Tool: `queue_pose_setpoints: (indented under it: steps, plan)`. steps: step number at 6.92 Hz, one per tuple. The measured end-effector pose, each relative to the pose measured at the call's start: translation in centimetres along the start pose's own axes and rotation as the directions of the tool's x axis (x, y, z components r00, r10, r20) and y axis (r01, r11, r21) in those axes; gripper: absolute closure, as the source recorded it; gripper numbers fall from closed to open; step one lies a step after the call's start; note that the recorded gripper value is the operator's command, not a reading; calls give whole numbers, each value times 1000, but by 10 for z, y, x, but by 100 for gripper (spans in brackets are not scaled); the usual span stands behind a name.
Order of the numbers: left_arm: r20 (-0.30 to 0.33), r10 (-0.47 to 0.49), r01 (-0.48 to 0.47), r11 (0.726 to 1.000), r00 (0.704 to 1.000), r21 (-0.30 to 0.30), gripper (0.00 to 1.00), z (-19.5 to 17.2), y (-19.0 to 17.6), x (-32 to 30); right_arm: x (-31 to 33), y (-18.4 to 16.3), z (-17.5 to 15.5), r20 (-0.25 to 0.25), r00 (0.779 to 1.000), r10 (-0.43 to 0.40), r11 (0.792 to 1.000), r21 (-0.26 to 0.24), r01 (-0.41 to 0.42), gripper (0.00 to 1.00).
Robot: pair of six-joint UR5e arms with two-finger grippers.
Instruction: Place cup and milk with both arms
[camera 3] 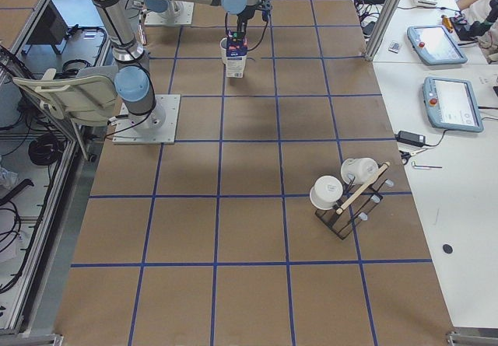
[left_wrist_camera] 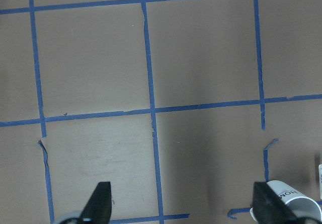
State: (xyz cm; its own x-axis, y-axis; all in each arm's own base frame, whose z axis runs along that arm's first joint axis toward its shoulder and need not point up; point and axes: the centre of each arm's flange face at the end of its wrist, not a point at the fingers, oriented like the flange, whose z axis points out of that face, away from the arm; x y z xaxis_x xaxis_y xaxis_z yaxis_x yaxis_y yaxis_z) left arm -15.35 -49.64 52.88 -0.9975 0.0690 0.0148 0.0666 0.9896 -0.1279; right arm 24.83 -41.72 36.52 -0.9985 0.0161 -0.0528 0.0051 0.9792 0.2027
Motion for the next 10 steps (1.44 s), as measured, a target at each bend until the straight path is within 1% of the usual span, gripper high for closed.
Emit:
queue_pose_setpoints:
  steps: [4,6,7,8,10]
  plan:
    - [3,-2,2,1000,1000,2,0,-1,0,-1,-10,6,7,32,999,10,1000,-15,-10,72]
    - [2,-1,1,1000,1000,0,0,0,1,0,-10,7,15,31,999,9,1000,-27,-8,50]
    - [2,-1,1,1000,1000,-1,0,0,1,0,-10,7,18,32,999,9,1000,-25,-8,30]
    - [3,0,0,1000,1000,-1,0,0,1,0,-10,7,19,34,999,9,1000,-18,-9,0]
    - [3,1,-1,1000,1000,-1,0,0,1,0,-9,3,14,35,999,4,1000,9,-5,0]
